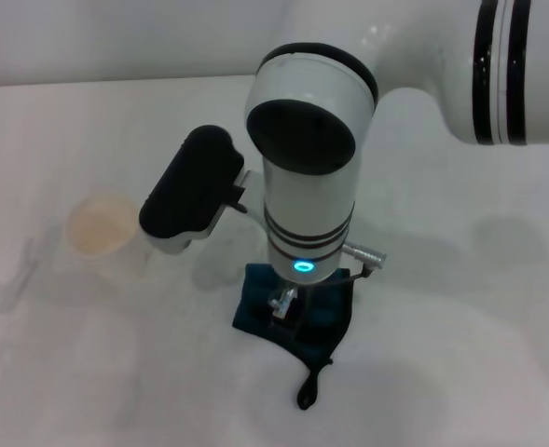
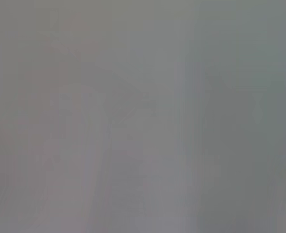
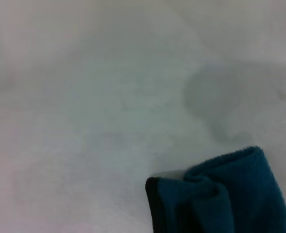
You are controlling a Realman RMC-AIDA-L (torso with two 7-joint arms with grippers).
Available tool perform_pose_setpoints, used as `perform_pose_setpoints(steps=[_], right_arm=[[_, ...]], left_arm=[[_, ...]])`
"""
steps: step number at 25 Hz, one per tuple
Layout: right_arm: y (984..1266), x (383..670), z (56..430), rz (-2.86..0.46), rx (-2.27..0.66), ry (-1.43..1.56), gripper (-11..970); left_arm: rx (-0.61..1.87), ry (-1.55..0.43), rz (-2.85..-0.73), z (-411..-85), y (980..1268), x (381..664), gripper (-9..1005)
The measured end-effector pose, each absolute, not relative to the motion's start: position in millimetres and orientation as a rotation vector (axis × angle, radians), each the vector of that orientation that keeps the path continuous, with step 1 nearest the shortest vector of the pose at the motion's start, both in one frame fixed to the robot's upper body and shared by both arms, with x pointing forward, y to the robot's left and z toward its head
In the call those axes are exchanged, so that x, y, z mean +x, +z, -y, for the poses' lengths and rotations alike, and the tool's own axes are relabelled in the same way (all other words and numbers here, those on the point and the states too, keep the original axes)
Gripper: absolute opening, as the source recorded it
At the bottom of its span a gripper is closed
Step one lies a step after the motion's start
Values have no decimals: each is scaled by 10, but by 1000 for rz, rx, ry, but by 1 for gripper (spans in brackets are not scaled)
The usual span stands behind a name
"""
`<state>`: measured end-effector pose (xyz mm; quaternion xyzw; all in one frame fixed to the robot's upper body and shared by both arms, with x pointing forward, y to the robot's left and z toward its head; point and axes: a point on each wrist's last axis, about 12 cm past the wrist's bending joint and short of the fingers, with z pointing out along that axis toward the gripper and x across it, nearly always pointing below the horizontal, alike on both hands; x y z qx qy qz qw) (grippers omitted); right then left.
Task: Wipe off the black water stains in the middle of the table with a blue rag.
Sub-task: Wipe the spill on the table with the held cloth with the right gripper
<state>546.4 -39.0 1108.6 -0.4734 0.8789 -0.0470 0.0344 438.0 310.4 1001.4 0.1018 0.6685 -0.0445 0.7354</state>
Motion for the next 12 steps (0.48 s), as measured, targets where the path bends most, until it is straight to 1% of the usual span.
perform_pose_setpoints(steps=[4, 8, 12], right_arm=[[11089, 5487, 427, -2714, -1445, -175, 56], [11148, 5510, 465, -2716, -1451, -221, 57], [11219, 5573, 638, -2745, -1380, -252, 57]], left_arm=[[221, -96, -1470, -3109, 10011, 4372, 879], [215, -93, -1473, -3118, 10005, 4351, 879], [211, -90, -1477, -3127, 9996, 4326, 880]])
